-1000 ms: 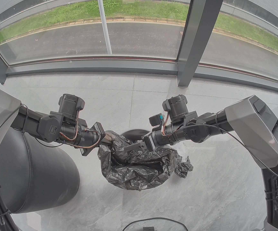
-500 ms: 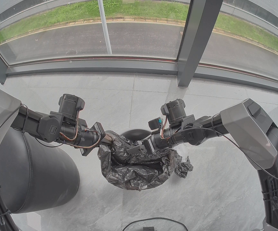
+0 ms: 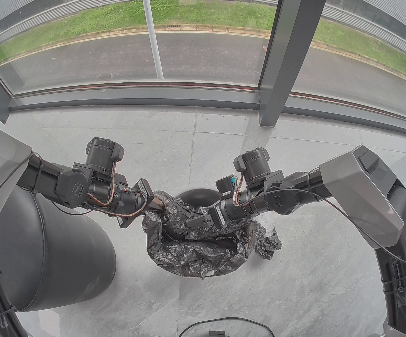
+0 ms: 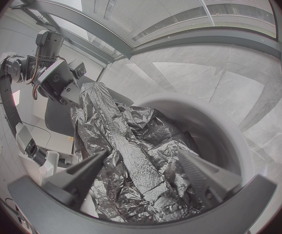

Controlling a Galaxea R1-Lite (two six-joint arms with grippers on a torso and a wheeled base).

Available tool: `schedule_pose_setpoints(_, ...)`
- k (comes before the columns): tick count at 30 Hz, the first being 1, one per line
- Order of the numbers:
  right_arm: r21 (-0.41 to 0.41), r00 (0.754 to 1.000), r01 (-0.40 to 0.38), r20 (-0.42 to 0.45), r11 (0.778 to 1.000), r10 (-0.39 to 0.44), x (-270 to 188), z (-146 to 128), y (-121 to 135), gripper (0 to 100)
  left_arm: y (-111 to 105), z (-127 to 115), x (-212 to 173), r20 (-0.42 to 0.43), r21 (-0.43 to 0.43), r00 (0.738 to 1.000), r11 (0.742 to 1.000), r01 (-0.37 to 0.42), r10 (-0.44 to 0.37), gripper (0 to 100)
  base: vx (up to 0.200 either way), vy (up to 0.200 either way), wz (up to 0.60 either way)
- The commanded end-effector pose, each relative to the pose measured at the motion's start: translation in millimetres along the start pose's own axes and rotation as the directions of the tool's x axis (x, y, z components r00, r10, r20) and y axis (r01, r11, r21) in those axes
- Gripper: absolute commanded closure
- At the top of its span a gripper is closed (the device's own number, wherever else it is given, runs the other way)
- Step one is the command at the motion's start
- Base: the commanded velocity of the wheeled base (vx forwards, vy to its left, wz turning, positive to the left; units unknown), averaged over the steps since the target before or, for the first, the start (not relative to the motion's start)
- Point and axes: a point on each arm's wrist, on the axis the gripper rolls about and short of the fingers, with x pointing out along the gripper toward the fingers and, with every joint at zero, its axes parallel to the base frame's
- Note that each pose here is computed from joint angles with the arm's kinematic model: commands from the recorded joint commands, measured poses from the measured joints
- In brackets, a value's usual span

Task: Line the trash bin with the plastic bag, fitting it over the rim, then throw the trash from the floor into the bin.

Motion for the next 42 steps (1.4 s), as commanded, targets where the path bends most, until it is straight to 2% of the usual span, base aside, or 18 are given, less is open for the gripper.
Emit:
schedule_pose_setpoints(1, 0.001, 1.0, -0.001, -0.002, 1.0, 0.001, 1, 0, 0, 100, 0, 0, 1, -0.001, -0.001, 1.0, 1.0, -0.001, 0.001, 100, 0.0, 0.0, 0.0)
schedule_pose_setpoints(18, -0.005, 1.0, 0.002, 0.012, 1.0, -0.002, -6, 6, 6, 100, 1, 0, 1, -0.001, -0.003, 1.0, 1.0, -0.003, 0.003, 100, 0.0, 0.0, 0.0)
schedule_pose_setpoints(22, -0.035, 0.997, 0.034, 0.065, 0.999, -0.031, -28, 26, 13, 100, 1, 1, -1, 0.007, -0.002, 1.0, 1.0, -0.004, 0.004, 100, 0.0, 0.0, 0.0)
schedule_pose_setpoints(27, -0.032, 0.996, 0.044, 0.074, 0.999, -0.041, -44, 35, 16, 100, 2, 2, -2, 0.011, -0.003, 1.0, 1.0, -0.006, 0.006, 100, 0.0, 0.0, 0.0)
schedule_pose_setpoints(32, -0.025, 0.994, 0.065, 0.085, 0.998, -0.063, -52, 37, 10, 100, 5, 3, 2, 0.006, 0.01, 1.0, 1.0, -0.015, 0.015, 100, 0.0, 0.0, 0.0)
schedule_pose_setpoints(35, -0.02, 0.99, 0.113, 0.09, 0.993, -0.11, -51, 37, 3, 100, 14, 6, 9, 0.002, 0.037, 0.999, 0.999, -0.033, 0.033, 100, 0.0, 0.0, 0.0)
schedule_pose_setpoints(42, -0.02, 0.985, 0.134, 0.115, 0.991, -0.131, -48, 42, -10, 100, 16, 14, 17, 0.05, 0.083, 0.999, 0.997, 0.005, -0.009, 100, 0.0, 0.0, 0.0)
